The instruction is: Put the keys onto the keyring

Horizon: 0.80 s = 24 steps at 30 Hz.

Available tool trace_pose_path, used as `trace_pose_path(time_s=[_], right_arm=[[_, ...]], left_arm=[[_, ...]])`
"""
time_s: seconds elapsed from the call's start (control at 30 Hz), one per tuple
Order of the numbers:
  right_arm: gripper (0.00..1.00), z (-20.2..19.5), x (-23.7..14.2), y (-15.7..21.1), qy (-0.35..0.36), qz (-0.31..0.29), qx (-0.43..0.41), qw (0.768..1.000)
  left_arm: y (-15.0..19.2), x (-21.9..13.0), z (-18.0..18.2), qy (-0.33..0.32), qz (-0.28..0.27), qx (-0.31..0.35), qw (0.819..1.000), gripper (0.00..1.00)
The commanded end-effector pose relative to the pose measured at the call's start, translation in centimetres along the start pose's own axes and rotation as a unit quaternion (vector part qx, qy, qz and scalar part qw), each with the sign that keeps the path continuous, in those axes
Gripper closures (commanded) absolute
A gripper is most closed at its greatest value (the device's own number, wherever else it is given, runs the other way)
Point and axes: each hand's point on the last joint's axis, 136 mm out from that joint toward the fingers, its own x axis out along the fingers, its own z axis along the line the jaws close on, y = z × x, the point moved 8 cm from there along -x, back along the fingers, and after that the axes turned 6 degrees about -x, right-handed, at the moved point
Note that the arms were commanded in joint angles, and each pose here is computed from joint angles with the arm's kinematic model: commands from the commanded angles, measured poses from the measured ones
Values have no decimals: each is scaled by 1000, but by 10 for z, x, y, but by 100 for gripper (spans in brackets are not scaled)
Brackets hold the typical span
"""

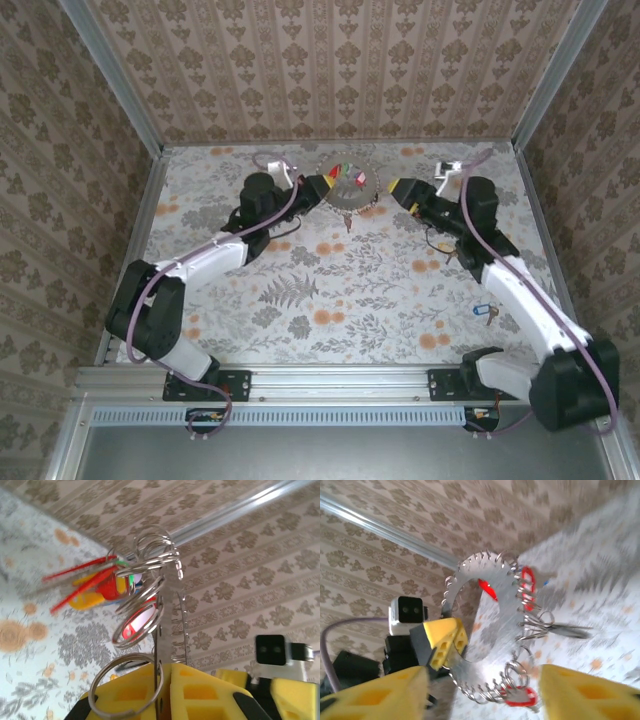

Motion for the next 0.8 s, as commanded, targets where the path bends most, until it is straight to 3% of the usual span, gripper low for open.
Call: trace_pose_path(time_s=[0.0,0.1,0.2,0.33,0.43,0.5,0.57,0.77], right_arm=[[33,-8,-29,1,92,-54,-125,986],[39,-2,-43,4,61,-105,-228,966],[51,7,-48,14,8,-115,-360,926],[61,25,-48,35,-80,-63,-498,861],[69,30,-48,46,-72,-84,-557,823],[77,33,-48,56,-81,-104,-605,786],[80,37,-48,66,-90,-114,-639,755],[81,43,-46,83,-107,-111,-665,731]], left_arm=[[-7,-17,-67,87,71,149,982,100],[-4,-24,-81,53,113,215,969,100],[-1,-33,-95,55,137,278,949,100],[-1,-43,-109,63,134,302,942,100],[-1,-47,-118,80,135,308,938,100],[0,-50,-122,94,133,315,935,100],[1,-53,-125,102,129,319,933,100],[3,-61,-132,115,119,332,929,100]])
